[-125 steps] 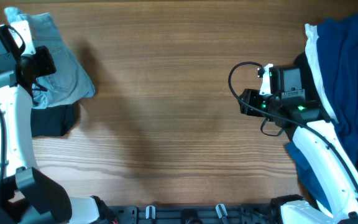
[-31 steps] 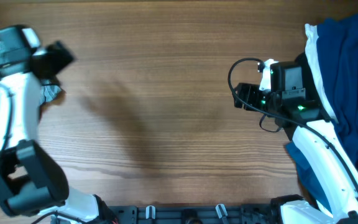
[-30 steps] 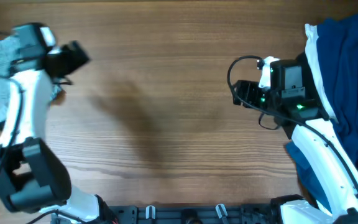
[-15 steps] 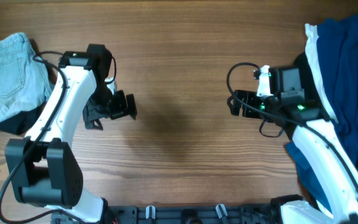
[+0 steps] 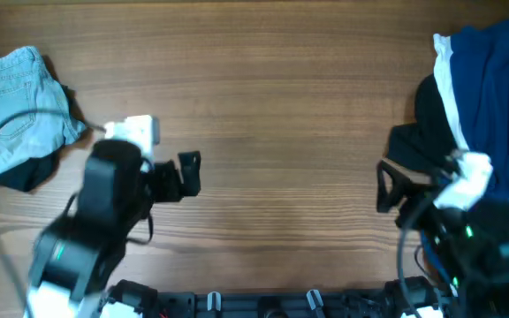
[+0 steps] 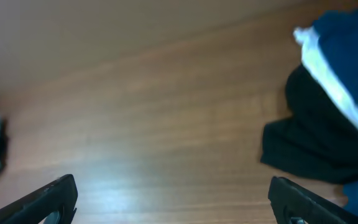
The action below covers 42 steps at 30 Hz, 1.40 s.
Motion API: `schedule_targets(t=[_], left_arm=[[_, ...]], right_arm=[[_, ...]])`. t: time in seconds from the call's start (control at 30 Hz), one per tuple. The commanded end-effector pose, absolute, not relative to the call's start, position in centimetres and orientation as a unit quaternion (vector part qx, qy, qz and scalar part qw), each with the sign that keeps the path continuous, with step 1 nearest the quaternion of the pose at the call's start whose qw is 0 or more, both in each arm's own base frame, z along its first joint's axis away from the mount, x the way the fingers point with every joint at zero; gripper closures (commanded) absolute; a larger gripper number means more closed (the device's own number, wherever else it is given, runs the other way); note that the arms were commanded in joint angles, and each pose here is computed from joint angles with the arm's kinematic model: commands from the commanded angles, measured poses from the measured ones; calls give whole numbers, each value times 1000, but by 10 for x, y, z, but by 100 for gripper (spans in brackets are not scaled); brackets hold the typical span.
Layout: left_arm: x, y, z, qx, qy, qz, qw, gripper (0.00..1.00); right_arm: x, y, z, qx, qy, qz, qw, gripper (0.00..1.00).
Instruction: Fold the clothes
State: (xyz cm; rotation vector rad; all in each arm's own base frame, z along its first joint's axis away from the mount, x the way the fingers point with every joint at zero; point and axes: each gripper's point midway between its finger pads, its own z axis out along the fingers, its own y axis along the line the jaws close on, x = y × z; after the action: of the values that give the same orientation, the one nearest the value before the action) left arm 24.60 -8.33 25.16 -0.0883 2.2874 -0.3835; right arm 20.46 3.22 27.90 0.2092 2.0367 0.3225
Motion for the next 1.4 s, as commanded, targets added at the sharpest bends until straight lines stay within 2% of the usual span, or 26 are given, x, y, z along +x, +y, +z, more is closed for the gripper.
schedule_targets(t=[0.0, 0.13, 0.33, 0.9, 1.17, 1.37], left_arm=[[230, -73, 277, -46, 875, -161, 455, 0], [213, -67, 287, -46, 863, -169, 474, 0], [204, -64, 275, -46, 877, -159, 450, 0], [203, -64, 273, -46, 879, -158, 447, 0], [203, -64, 273, -46, 879, -158, 447, 0], [203, -64, 273, -46, 879, -158, 447, 0]], right_arm=[[198, 23, 277, 138, 835, 140, 514, 0], [199, 23, 276, 138, 836, 139, 512, 0], [199, 23, 276, 139, 837, 139, 511, 0], [190, 20, 264, 132, 848, 125, 498, 0], [195, 21, 249, 88, 786, 128, 598, 0], [214, 32, 235, -12, 722, 103, 684, 0]])
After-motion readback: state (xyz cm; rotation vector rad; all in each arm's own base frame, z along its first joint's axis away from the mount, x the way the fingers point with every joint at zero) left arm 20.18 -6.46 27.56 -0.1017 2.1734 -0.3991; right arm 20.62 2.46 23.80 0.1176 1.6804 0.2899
